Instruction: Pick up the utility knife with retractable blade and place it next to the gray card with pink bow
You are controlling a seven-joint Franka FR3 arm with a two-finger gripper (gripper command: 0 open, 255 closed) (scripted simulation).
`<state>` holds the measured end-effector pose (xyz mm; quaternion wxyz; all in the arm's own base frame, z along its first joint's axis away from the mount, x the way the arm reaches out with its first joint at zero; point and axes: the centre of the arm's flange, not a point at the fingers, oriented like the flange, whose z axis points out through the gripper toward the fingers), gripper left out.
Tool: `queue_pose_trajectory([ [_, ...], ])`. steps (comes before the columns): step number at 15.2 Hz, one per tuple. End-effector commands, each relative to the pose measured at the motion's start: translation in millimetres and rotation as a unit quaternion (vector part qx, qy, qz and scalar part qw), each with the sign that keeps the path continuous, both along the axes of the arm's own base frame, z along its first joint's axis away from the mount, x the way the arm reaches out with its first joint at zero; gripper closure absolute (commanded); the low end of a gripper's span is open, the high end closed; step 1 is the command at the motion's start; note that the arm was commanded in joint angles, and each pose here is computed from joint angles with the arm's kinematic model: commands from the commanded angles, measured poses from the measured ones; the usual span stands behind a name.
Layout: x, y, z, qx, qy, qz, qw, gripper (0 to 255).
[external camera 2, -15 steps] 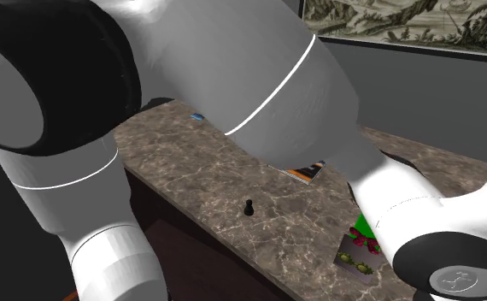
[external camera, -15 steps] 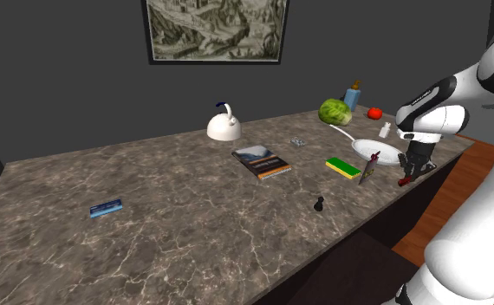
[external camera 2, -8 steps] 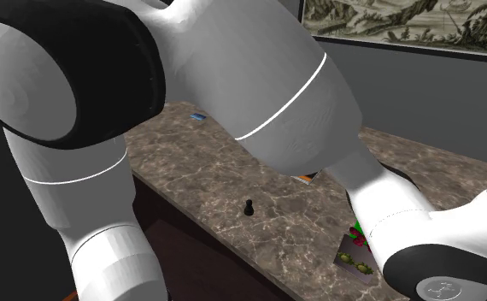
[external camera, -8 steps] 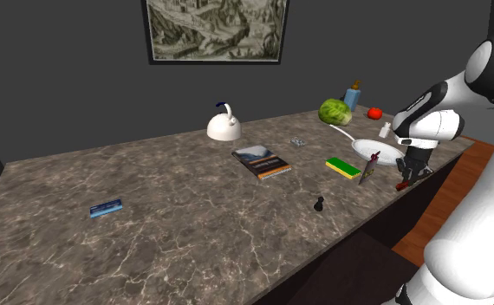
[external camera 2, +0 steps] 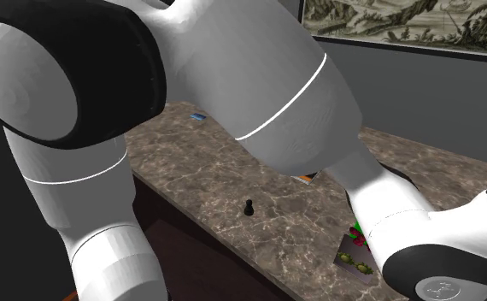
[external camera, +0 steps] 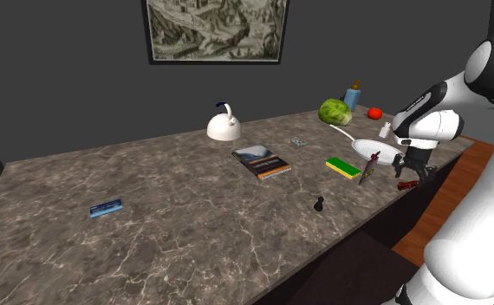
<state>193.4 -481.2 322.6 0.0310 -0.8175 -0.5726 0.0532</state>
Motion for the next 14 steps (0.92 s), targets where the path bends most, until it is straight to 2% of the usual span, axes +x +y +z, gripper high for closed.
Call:
queue_pose_trajectory([
  [1, 0, 0, 0, 0.0, 0.0, 0.0, 1.0, 0],
  [2, 0, 0, 0, 0.0, 0.0, 0.0, 1.0, 0],
  [6, 6, 1, 49, 0.0, 0.0, 0.0, 1.0, 0],
  [14, 6, 1, 49, 0.0, 0.0, 0.0, 1.0, 0],
])
